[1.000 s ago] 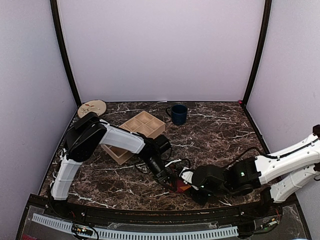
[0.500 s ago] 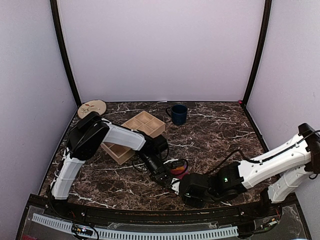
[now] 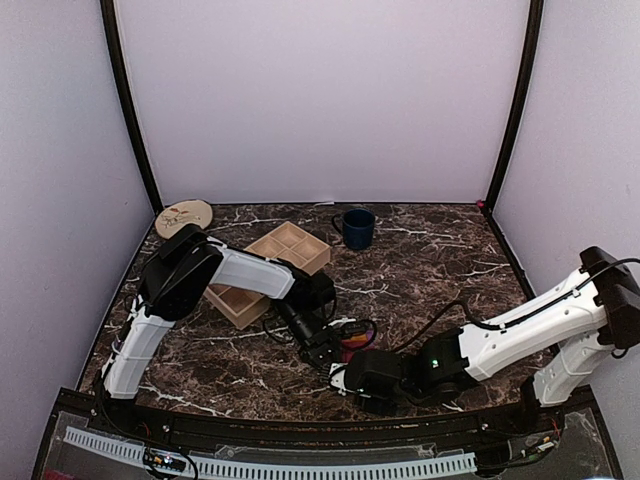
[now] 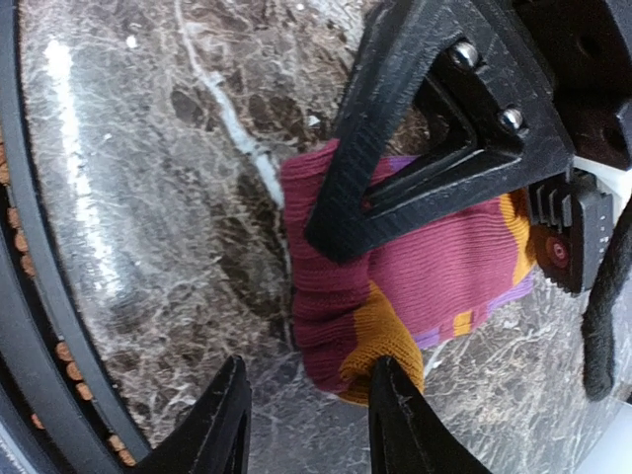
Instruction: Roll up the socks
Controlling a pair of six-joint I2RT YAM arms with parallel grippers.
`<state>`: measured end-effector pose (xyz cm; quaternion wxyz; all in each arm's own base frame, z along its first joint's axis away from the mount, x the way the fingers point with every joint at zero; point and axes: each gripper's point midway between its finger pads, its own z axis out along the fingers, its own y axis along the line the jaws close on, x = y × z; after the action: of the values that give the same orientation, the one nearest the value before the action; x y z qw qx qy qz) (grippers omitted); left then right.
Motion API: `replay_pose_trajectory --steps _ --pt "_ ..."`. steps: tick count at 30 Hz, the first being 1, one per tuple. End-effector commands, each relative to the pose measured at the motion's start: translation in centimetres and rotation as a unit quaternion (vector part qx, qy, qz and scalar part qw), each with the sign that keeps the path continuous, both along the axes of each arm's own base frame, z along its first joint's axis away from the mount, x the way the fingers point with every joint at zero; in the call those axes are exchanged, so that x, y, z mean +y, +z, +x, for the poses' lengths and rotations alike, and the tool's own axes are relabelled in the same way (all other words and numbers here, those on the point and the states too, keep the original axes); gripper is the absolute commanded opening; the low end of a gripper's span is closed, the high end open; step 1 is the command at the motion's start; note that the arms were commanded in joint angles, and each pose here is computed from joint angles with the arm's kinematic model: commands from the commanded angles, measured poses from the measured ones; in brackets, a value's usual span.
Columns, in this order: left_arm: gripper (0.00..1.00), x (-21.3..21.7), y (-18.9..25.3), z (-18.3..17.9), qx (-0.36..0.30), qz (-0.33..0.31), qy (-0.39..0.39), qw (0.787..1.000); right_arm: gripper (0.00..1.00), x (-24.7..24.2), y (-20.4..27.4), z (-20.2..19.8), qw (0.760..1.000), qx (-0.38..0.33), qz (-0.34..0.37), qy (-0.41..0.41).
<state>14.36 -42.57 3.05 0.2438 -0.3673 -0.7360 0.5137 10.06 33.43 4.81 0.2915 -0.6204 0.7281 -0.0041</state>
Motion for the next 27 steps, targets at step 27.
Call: replay_pose_trajectory --steps 27 --pt "0.0 1.6 -2.8 0.3 0.016 0.04 0.001 0.999 0.49 1.0 0.5 -0.6 0.999 -0.005 -0.014 0.049"
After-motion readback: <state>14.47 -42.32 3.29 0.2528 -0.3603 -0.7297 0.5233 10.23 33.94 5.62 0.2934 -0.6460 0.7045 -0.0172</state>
